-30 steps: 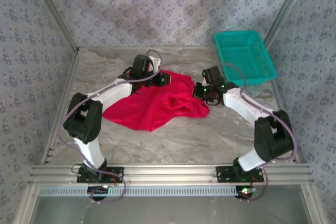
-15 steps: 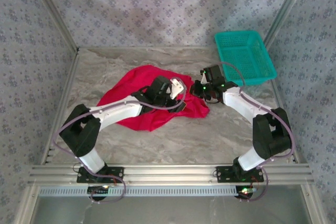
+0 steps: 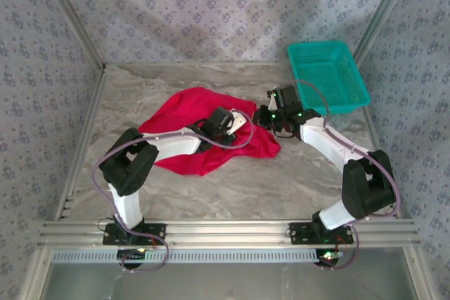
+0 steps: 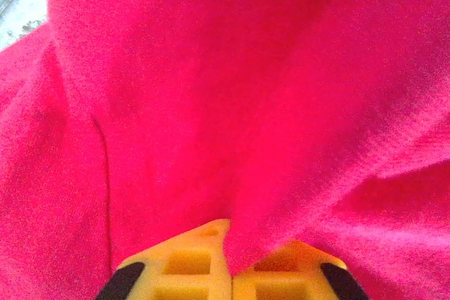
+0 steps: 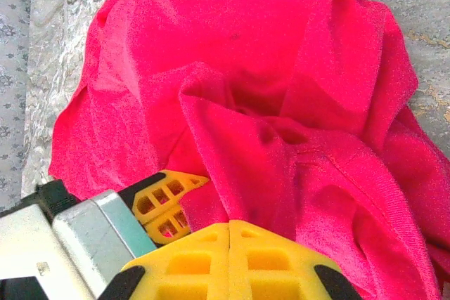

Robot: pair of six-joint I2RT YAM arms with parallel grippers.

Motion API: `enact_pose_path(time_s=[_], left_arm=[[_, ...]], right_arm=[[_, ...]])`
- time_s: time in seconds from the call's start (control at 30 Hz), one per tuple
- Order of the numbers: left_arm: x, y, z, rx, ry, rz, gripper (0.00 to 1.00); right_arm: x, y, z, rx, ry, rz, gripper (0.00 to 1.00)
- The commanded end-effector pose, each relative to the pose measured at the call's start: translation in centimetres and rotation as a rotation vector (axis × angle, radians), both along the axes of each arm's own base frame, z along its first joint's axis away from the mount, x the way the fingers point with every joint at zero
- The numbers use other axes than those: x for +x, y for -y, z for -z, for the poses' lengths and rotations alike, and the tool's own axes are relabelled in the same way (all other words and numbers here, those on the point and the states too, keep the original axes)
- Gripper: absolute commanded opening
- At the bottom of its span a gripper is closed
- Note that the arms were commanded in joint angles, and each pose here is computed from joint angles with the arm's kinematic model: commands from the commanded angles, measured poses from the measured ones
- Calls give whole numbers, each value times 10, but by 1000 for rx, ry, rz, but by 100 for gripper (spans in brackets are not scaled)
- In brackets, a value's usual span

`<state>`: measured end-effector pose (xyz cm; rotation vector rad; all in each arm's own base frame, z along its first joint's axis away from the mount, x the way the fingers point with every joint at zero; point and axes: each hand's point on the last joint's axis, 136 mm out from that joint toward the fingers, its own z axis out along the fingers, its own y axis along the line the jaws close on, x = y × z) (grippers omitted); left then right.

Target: Fold the inside-out t-shirt

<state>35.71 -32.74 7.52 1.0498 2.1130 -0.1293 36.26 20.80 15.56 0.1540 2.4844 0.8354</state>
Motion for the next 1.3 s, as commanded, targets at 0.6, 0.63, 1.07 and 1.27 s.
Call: enact_pose_path(time_s=[0.6,0.63,1.07,1.27], left_arm=[[-27,9,-125,-718,-390,80,0],[-23,8,-118,-742,-426,70,0],[5,9,-82,-779,-607,-66,0],[11,7,-79,-782,-651,-111,0]], right_arm=[[40,25,47,-185,-56,41,0],[39,26,50,-194,-68,45,0],[-30,-19,11,-231,94,-108,56],[-54,-45,25,-351,149,-166,70]])
